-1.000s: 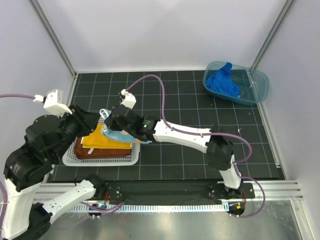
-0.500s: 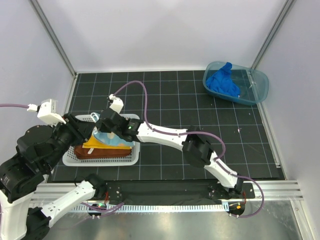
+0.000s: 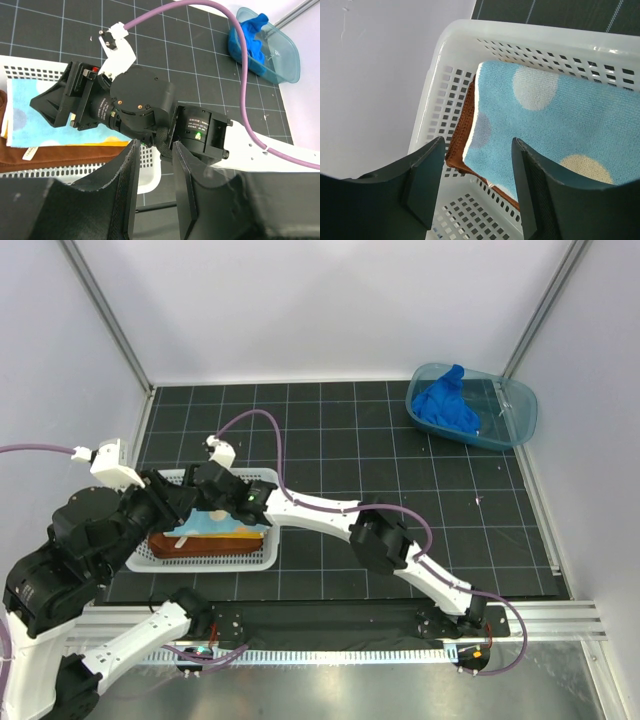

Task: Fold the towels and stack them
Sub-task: Neatly place the folded towel into the bin

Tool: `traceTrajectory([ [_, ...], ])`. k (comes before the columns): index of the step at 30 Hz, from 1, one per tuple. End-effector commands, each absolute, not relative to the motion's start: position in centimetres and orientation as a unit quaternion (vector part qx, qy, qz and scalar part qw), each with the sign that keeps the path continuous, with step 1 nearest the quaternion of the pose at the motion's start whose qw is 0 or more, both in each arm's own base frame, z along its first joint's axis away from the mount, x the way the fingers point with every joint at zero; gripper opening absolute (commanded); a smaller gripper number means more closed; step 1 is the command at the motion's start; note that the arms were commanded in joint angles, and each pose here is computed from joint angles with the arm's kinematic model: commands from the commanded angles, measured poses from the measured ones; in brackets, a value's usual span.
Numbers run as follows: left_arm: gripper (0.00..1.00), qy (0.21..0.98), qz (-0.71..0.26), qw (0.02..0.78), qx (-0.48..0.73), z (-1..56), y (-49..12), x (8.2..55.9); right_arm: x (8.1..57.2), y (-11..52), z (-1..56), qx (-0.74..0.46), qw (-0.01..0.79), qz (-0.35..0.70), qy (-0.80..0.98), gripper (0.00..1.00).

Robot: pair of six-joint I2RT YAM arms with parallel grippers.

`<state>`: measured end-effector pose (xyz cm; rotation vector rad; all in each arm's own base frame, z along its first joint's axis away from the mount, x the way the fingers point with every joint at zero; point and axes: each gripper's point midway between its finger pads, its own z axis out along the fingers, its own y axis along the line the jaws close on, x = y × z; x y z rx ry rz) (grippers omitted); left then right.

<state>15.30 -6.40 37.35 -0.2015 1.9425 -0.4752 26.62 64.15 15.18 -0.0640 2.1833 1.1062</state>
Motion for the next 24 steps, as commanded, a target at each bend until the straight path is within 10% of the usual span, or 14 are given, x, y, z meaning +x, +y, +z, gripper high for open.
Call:
traceTrajectory([
  [1, 0.36, 0.810, -0.205, 0.543, -0.082, 37.8, -6.8, 15.7, 26.2, 65.0, 22.6, -0.050, 0.369, 0.484, 0.792, 0.63],
  [10, 0.37, 0.800, -0.223, 0.551, -0.085, 39.7, -7.5, 16.3, 26.7, 59.9, 27.9, -0.077, 0.410, 0.476, 0.775, 0.64],
  [24, 0.35, 0.832, -0.287, 0.471, -0.051, 33.4, -15.8, 20.8, 25.8, 31.4, 30.5, 0.016, 0.551, 0.285, 0.784, 0.72],
])
